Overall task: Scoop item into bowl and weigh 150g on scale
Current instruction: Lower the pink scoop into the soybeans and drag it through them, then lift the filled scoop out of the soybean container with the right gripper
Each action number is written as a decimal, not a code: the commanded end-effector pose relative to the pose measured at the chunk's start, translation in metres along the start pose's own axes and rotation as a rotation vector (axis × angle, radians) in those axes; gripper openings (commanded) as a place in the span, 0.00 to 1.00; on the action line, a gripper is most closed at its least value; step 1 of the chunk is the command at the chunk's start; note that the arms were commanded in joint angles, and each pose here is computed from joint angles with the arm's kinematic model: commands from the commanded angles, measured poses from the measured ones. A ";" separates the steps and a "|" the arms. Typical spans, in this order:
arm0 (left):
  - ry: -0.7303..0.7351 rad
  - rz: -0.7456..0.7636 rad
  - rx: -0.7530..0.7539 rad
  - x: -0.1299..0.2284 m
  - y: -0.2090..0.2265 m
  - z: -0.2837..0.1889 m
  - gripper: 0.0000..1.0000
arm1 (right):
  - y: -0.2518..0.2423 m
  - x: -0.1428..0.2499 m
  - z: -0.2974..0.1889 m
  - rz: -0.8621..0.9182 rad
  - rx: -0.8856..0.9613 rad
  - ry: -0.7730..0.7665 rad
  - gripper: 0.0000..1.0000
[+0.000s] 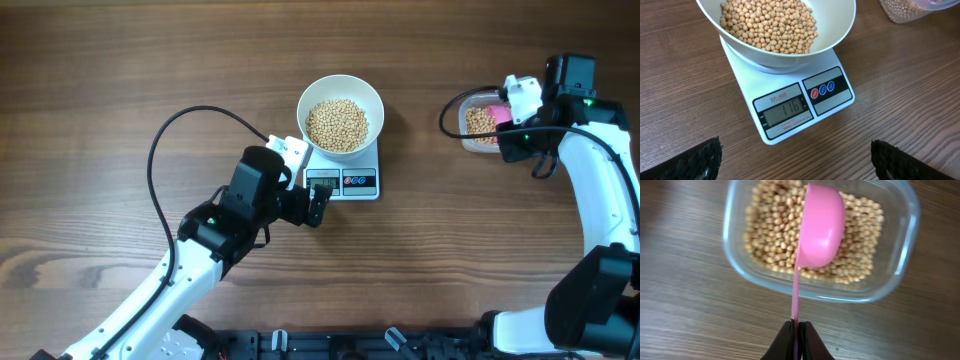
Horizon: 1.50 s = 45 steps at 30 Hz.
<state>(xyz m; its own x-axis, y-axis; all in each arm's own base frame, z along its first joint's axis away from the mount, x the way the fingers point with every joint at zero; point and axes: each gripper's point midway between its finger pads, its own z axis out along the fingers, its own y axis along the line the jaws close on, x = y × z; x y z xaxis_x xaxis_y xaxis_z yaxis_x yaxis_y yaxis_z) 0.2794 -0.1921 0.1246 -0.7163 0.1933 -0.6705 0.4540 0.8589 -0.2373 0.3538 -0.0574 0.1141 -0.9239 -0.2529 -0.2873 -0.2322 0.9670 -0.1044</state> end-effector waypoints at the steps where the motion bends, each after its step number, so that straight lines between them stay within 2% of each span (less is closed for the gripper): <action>1: 0.011 0.024 0.016 0.004 -0.003 0.002 1.00 | 0.024 -0.003 0.007 -0.028 -0.128 -0.020 0.04; 10: 0.011 0.024 0.016 0.004 -0.003 0.002 1.00 | 0.031 -0.006 0.006 0.003 -0.173 -0.038 0.04; 18: 0.011 0.024 0.016 0.004 -0.003 0.002 1.00 | 0.045 -0.013 0.001 0.034 -0.285 -0.086 0.04; 26: 0.011 0.024 0.016 0.004 -0.003 0.002 1.00 | 0.024 -0.008 -0.001 0.205 -0.309 -0.100 0.04; 37: 0.011 0.025 0.016 0.004 -0.003 0.002 1.00 | 0.013 -0.012 -0.017 0.323 -0.475 -0.210 0.04; 45: 0.011 0.024 0.016 0.004 -0.003 0.002 1.00 | -0.006 -0.003 -0.018 0.387 -0.459 -0.220 0.04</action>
<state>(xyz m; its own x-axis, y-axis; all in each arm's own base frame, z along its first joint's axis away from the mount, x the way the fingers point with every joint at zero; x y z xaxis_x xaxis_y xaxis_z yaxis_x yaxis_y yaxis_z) 0.2794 -0.1921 0.1246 -0.7163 0.1933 -0.6705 0.4540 0.8589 -0.2373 0.3535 -0.0627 0.1374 -0.8932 0.1224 -0.4327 -0.0640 0.9179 0.3916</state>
